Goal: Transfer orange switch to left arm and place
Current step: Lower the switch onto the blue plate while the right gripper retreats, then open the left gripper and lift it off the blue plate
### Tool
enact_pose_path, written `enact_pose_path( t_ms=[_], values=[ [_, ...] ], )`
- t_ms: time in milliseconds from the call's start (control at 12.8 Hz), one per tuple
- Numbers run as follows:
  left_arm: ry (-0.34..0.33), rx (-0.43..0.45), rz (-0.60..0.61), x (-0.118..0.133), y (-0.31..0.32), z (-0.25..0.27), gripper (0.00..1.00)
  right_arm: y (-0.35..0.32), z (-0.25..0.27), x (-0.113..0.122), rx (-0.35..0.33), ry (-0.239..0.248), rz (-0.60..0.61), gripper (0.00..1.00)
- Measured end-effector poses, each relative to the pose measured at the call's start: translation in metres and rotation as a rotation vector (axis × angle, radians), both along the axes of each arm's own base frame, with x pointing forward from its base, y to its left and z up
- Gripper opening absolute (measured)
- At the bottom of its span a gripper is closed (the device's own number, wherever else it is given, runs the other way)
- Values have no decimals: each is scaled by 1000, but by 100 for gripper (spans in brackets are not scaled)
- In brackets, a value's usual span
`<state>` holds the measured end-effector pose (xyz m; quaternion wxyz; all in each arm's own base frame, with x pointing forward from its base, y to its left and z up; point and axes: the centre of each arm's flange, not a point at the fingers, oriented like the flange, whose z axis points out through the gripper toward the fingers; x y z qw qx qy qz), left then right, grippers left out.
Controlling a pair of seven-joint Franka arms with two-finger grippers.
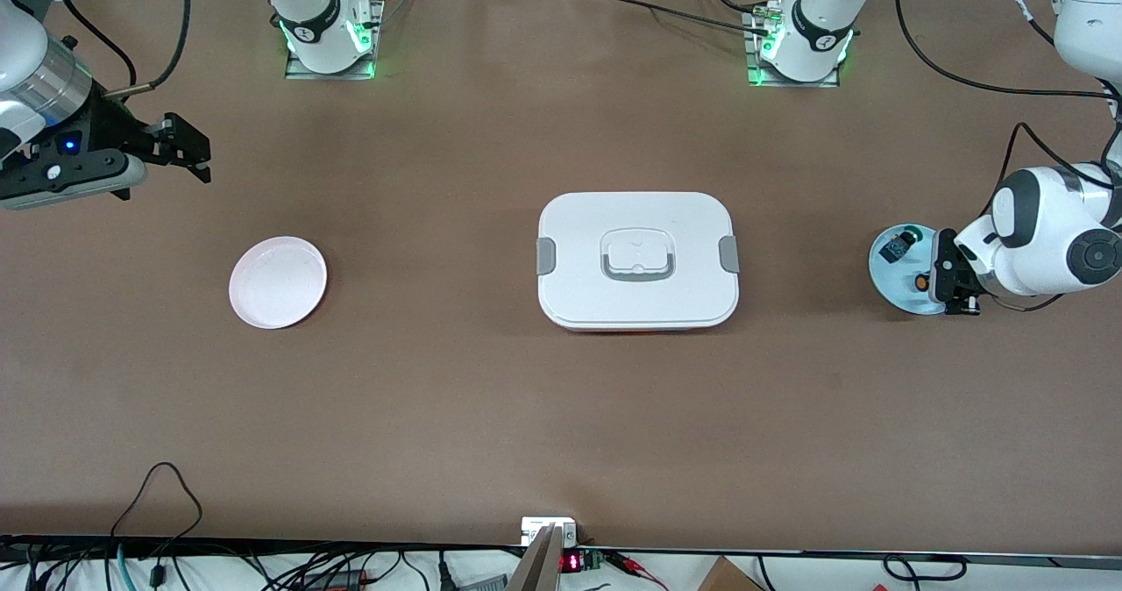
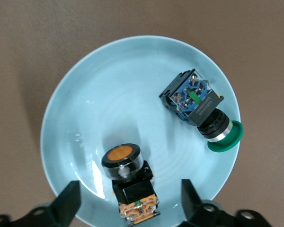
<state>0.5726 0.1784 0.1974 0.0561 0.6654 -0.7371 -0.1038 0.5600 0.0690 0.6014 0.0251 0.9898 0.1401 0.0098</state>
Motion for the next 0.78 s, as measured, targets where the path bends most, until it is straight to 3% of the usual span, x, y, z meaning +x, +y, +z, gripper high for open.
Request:
enact_pose_path(
  t_ms=[156, 313, 782],
  values=[
    [16, 8, 0, 4, -9, 18, 100, 0, -1, 0, -1, 2, 0, 100],
    [74, 44, 79, 9, -18, 53, 100, 0, -1, 1, -1, 2, 0, 100],
    [157, 218, 509, 36, -74, 171, 100, 0, -2, 1, -1, 3, -27, 100]
  ],
)
